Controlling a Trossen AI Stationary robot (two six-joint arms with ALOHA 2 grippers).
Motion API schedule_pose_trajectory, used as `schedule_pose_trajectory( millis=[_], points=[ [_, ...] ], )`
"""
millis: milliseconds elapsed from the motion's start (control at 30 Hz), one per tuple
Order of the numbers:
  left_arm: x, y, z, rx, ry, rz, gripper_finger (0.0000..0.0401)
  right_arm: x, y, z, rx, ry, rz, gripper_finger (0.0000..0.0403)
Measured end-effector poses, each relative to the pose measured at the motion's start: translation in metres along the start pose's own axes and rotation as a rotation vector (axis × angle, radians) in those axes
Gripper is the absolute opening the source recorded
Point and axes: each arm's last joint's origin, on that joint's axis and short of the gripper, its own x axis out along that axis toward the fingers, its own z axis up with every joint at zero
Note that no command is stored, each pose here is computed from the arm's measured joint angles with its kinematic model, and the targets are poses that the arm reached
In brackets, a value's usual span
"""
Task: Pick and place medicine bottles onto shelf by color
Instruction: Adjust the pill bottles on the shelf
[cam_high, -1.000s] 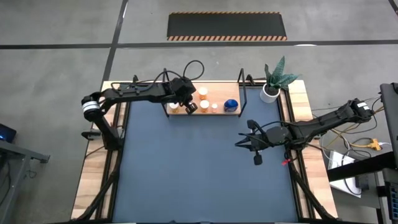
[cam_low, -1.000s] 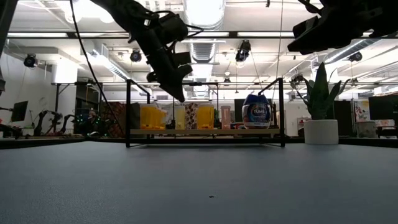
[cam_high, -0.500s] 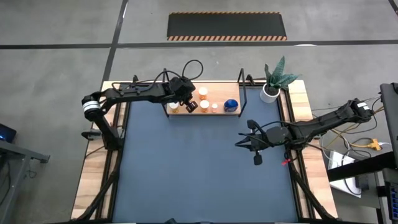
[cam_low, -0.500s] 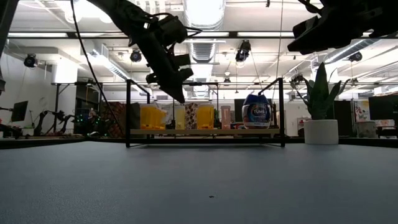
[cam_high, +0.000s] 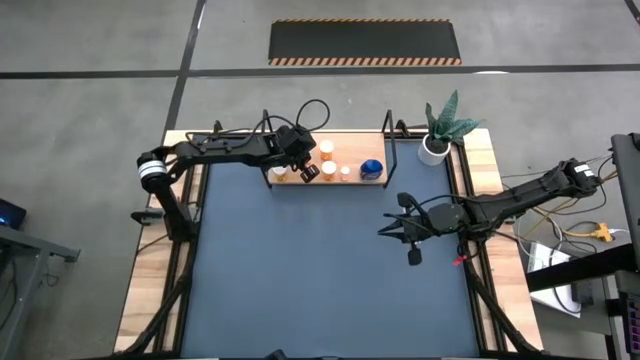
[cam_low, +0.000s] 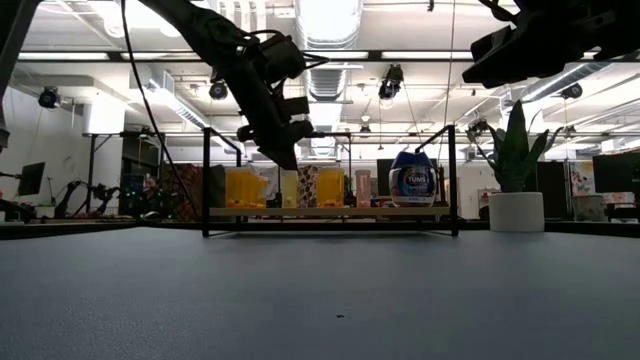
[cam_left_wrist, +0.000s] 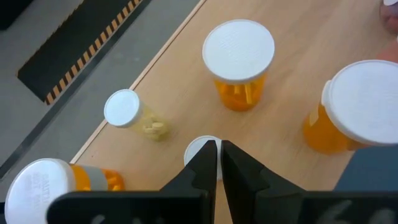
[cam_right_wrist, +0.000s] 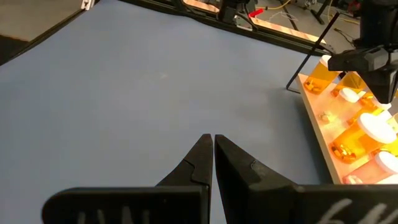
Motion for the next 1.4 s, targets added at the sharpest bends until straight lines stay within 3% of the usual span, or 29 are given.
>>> schedule_pose_trajectory(
  millis=[1400],
  points=[
    [-0.0029, 0.001, 0.0, -0.002, 0.02, 0.004, 0.0008, 0.0, -0.0001, 0.0, 0.013, 0.0, 0.0, 0.0009]
  ],
)
